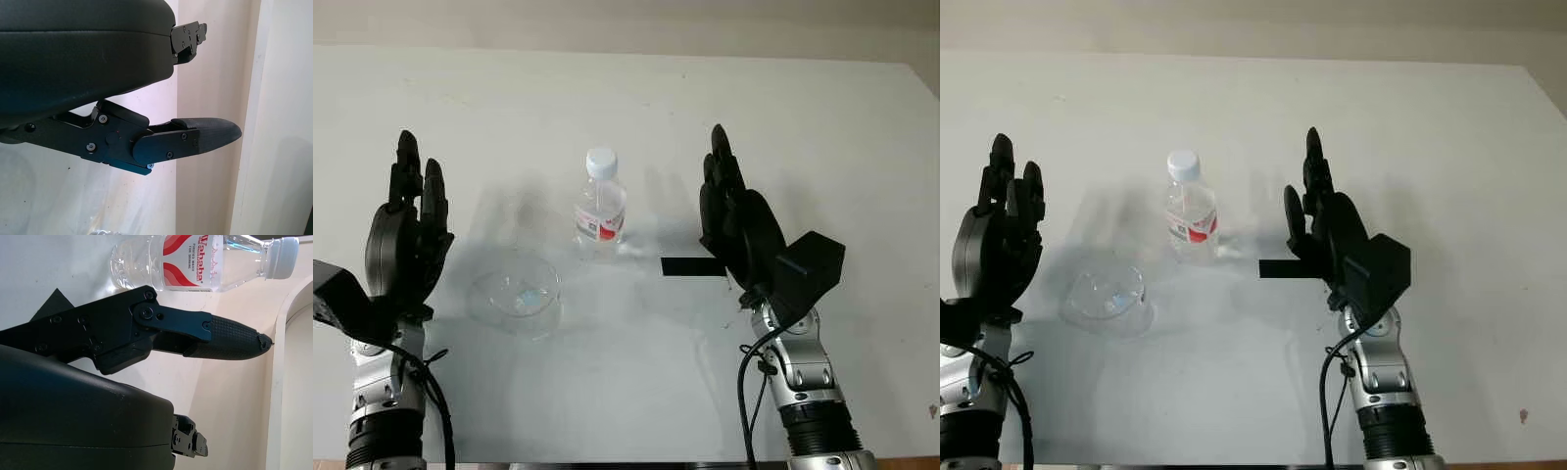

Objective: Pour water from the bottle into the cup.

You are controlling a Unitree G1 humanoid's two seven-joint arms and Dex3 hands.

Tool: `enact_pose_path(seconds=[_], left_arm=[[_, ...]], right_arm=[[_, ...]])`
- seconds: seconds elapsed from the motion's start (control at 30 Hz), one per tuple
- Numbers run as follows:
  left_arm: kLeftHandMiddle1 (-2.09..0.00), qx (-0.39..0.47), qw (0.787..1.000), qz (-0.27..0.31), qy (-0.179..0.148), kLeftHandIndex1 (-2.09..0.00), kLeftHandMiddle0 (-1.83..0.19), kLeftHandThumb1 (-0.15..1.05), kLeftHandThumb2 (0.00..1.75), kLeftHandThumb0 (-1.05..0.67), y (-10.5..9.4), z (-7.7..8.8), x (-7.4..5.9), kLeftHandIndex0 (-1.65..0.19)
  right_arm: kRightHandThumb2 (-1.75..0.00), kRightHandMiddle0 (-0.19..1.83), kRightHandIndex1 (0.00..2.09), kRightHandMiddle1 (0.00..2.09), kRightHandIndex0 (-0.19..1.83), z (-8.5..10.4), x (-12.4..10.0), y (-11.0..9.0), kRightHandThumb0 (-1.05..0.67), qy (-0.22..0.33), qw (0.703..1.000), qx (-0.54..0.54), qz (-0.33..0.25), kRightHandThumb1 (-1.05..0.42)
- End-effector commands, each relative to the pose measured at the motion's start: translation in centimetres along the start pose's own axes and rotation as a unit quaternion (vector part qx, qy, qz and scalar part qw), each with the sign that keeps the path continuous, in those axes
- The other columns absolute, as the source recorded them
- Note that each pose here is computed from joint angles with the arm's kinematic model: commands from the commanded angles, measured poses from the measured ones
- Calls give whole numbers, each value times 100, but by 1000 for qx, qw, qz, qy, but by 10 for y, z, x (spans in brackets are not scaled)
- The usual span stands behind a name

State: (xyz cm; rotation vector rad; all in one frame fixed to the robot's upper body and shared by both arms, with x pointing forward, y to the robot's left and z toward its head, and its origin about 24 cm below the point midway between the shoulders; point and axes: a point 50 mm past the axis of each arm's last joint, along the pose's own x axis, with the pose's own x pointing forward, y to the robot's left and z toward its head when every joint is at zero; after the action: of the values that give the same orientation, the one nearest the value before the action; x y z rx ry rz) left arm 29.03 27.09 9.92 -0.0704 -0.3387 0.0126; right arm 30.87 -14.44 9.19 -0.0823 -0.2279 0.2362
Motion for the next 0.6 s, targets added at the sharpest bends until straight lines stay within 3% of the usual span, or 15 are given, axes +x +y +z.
enact_pose_path(seconds=[0.0, 0.33, 0.47, 0.57], left_arm=[[-2, 9, 1000, -1, -7, -2, 19, 105, 51, -74, 2, 5, -1, 19], [-3, 17, 1000, 3, 1, -3, 19, 105, 53, -73, 1, 4, -4, 19], [-4, 12, 1000, 10, 3, -3, 19, 105, 51, -73, 0, 3, -5, 19], [-4, 10, 1000, 8, 3, -3, 19, 105, 51, -73, 0, 2, -6, 19]], right_arm=[[-66, -19, 0, 0, -19, 0, -4, -1, -88, -4, 1000, -4, 1, -105], [-54, -19, 0, 0, -19, -11, -1, 3, -89, -5, 999, 2, 38, -105], [-19, -19, 0, 0, -19, -7, 8, 9, -96, -22, 997, 16, 79, -104], [-9, -19, 0, 0, -19, -3, 14, 13, -99, -32, 995, 2, 98, -103]])
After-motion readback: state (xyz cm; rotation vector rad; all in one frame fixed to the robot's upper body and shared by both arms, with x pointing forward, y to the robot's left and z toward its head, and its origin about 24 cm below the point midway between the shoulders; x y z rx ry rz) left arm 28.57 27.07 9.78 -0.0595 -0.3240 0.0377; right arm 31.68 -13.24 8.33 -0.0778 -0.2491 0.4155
